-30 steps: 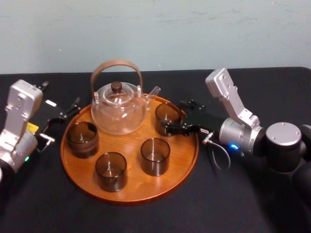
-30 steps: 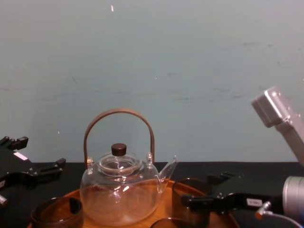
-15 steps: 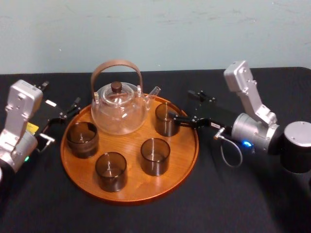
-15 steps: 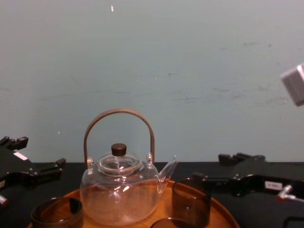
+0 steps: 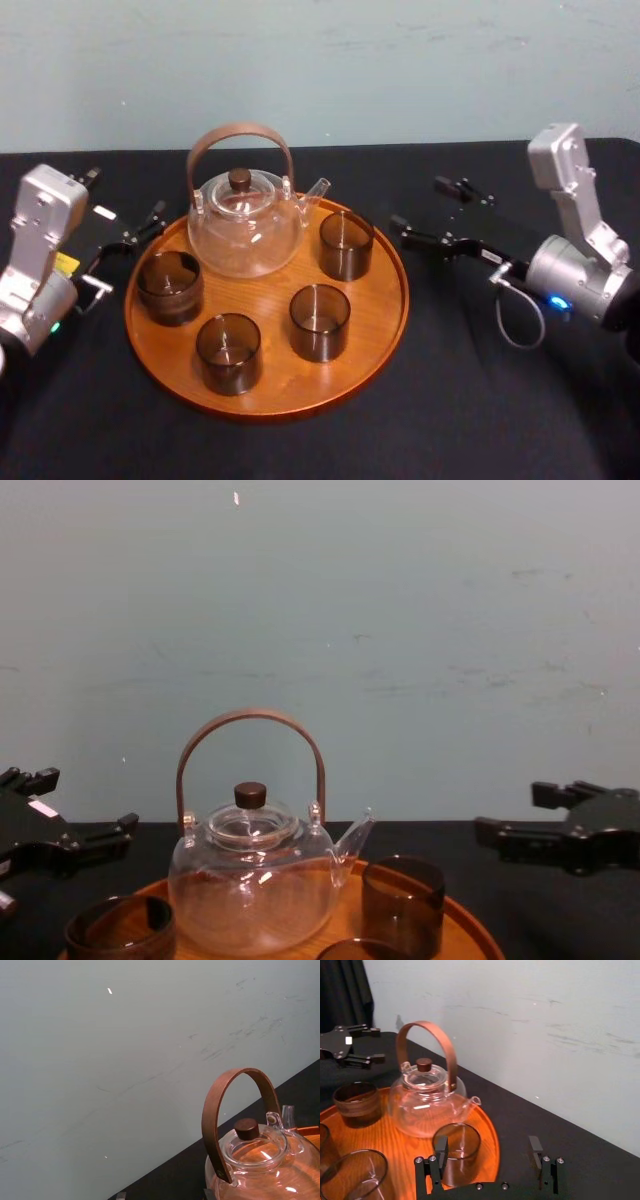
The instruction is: Pick up the glass from the table and place it on the tray.
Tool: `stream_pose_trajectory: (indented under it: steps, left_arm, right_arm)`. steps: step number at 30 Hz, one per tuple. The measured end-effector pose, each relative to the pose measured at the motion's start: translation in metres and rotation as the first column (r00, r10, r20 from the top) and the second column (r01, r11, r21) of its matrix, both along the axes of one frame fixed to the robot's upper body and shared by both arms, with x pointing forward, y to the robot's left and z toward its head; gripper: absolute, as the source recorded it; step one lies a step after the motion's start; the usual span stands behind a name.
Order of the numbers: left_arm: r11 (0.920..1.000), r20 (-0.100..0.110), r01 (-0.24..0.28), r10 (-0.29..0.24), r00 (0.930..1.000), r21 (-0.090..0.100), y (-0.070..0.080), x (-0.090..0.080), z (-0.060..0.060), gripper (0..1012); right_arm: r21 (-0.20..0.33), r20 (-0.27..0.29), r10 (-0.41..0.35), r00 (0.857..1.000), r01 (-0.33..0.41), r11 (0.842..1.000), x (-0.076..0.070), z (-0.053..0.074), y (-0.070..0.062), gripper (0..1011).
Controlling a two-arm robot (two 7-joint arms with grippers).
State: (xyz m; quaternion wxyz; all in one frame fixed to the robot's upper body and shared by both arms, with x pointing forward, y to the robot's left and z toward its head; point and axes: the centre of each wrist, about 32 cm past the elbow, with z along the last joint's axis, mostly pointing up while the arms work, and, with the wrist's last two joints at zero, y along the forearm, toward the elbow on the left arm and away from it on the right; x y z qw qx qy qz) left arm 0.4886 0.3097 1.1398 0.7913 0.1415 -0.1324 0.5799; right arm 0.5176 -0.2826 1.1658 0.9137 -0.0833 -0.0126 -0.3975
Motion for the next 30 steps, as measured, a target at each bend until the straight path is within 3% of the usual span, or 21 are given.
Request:
stream_pose_trajectory:
  steps: [11, 17, 25, 30]
  left_arm:
    - [1.0000, 0.000, 0.000, 0.000, 1.0000, 0.000, 0.000, 0.000, 0.000, 1001]
    - [1.0000, 0.000, 0.000, 0.000, 1.0000, 0.000, 0.000, 0.000, 0.000, 1001]
    - [1.0000, 0.000, 0.000, 0.000, 1.0000, 0.000, 0.000, 0.000, 0.000, 1001]
    - [1.0000, 0.000, 0.000, 0.000, 1.0000, 0.000, 0.000, 0.000, 0.000, 1002]
  right_arm:
    - [0.013, 0.013, -0.109, 0.994, 0.109, 0.994, -0.008, -0.007, -0.025, 1002]
    - [0.005, 0.017, -0.211, 0.977, 0.211, 0.978, -0.011, -0.016, -0.042, 1002]
    - [-0.011, 0.012, -0.290, 0.957, 0.290, 0.957, -0.010, -0.026, -0.049, 1002]
    - [-0.014, 0.012, -0.296, 0.955, 0.296, 0.955, -0.010, -0.026, -0.049, 1002]
